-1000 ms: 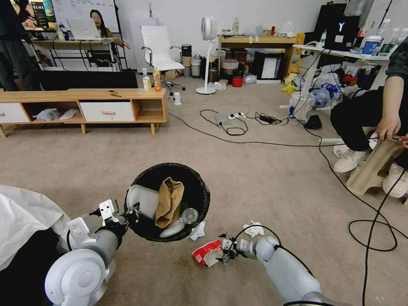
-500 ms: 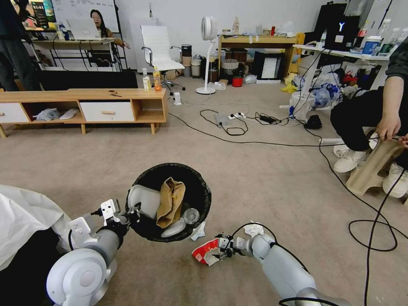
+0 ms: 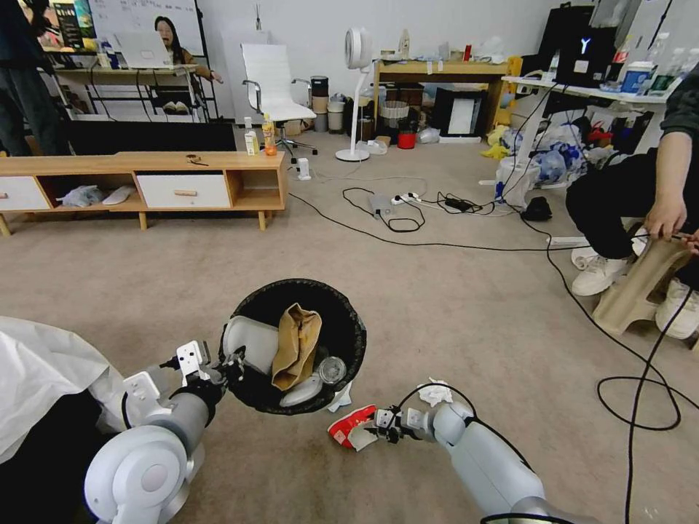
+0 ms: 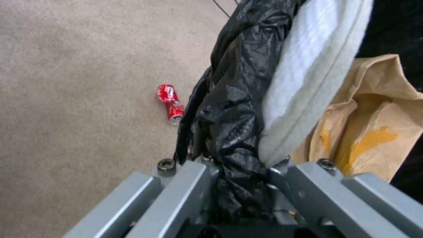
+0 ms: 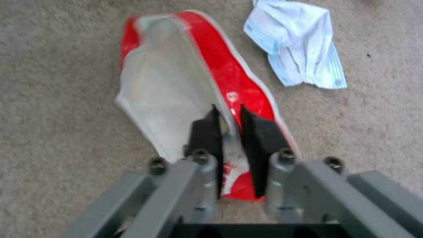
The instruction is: Pick up the trash bin and place the garbage on the floor into it.
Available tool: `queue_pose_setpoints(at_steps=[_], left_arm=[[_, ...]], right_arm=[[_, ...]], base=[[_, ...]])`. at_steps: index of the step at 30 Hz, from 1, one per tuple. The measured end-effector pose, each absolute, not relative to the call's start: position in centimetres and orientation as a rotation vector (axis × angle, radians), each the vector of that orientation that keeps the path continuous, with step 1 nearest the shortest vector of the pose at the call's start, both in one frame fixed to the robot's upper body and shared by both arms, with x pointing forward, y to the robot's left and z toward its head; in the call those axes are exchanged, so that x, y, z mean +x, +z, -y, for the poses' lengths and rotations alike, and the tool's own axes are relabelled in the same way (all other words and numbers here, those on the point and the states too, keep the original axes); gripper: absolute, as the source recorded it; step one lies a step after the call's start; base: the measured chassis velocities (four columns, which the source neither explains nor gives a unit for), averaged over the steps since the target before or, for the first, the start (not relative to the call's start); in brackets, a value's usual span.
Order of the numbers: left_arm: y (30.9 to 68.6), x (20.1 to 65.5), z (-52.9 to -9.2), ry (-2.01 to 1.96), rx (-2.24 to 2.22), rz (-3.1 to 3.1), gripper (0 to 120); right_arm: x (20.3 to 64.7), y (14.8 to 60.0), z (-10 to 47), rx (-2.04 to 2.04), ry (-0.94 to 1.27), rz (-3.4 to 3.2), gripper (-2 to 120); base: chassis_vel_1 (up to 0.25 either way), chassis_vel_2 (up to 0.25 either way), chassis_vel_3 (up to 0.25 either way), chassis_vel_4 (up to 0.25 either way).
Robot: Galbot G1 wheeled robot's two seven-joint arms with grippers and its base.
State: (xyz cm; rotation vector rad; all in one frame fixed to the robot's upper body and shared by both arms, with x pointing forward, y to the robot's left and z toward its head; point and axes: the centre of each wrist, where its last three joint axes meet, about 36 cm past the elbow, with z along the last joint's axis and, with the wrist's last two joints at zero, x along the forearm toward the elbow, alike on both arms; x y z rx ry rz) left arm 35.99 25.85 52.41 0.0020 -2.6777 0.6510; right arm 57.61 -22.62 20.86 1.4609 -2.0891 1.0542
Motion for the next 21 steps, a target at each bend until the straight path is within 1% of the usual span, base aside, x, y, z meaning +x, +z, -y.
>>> queue_pose_setpoints(at_steps=[1, 2, 3, 17, 21], left_arm=[[52.4, 36.0, -25.9, 0.649, 0.002, 2.678, 5], [52.4, 36.0, -25.9, 0.649, 0.002, 2.678, 5], [52.4, 36.0, -25.9, 0.648, 0.001, 2.679, 5], [52.4, 36.1, -25.8, 0.653, -0.001, 2.678, 5], [52.2, 36.2, -25.9, 0.654, 0.003, 2.674, 5]], right_arm=[[57.5, 20.9, 22.5, 1.467, 1.046, 2.094, 5], [57.5, 20.9, 22.5, 1.467, 1.046, 2.094, 5], [57.5, 20.9, 22.4, 1.472, 1.039, 2.1, 1], [57.4, 20.9, 21.8, 1.501, 0.998, 2.127, 0], [57.6, 21.9, 21.9, 1.51, 0.973, 2.201, 0]], base=[[0.0, 0.0, 0.0, 0.0], [0.0, 0.0, 0.0, 0.0], [0.0, 0.0, 0.0, 0.0], [0.0, 0.0, 0.0, 0.0], [0.0, 0.0, 0.0, 0.0]])
